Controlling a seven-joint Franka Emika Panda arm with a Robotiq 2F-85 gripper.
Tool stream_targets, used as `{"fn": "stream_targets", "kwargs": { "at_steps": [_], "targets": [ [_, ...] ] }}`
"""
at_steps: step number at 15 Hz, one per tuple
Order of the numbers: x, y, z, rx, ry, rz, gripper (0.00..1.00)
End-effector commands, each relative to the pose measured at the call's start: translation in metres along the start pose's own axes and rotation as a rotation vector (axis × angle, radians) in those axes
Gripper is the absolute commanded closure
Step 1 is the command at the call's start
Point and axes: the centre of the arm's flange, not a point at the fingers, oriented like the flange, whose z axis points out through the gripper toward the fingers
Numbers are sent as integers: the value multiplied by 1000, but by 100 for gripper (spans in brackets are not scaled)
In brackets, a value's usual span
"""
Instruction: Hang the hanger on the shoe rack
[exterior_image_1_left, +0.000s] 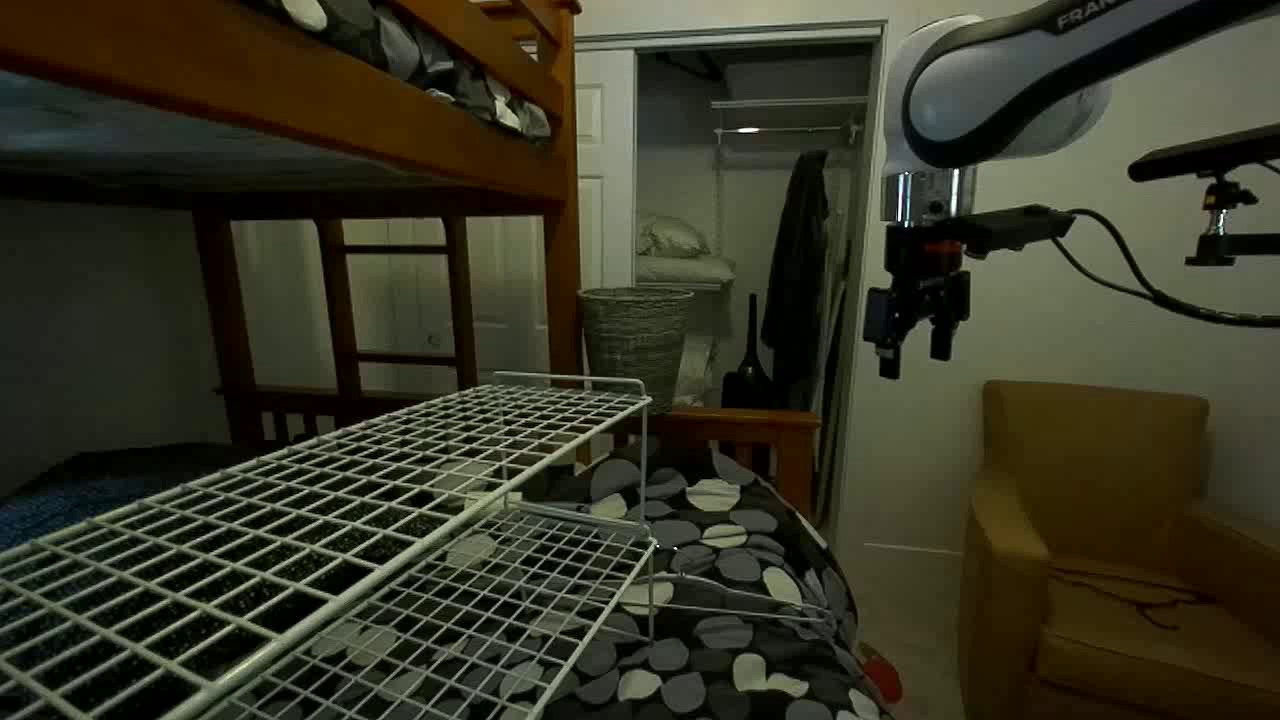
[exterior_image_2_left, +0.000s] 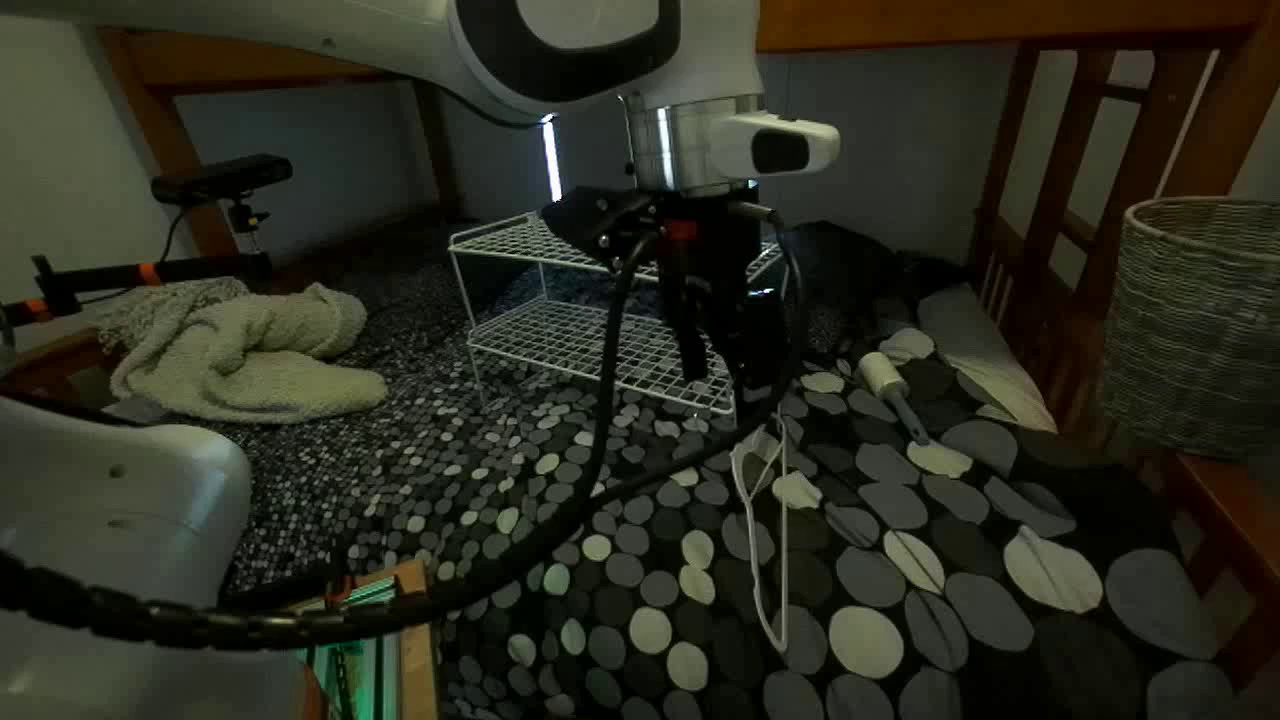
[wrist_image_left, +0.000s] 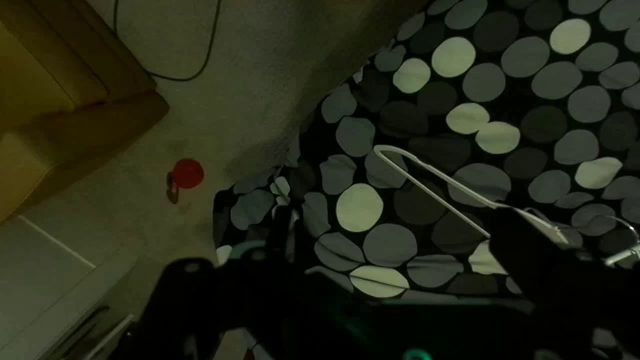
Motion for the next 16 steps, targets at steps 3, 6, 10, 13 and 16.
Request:
{"fn": "stream_targets", "kwargs": {
  "at_steps": [3,6,10,13,16],
  "targets": [
    [0,0,0,0,0,0,0],
    [0,0,0,0,0,0,0],
    [15,-32,47,12,-76,-245,0],
    [23,-58,83,10,-93,-411,0],
    [30,-81,115,-3,-57,-568,0]
  ]
}}
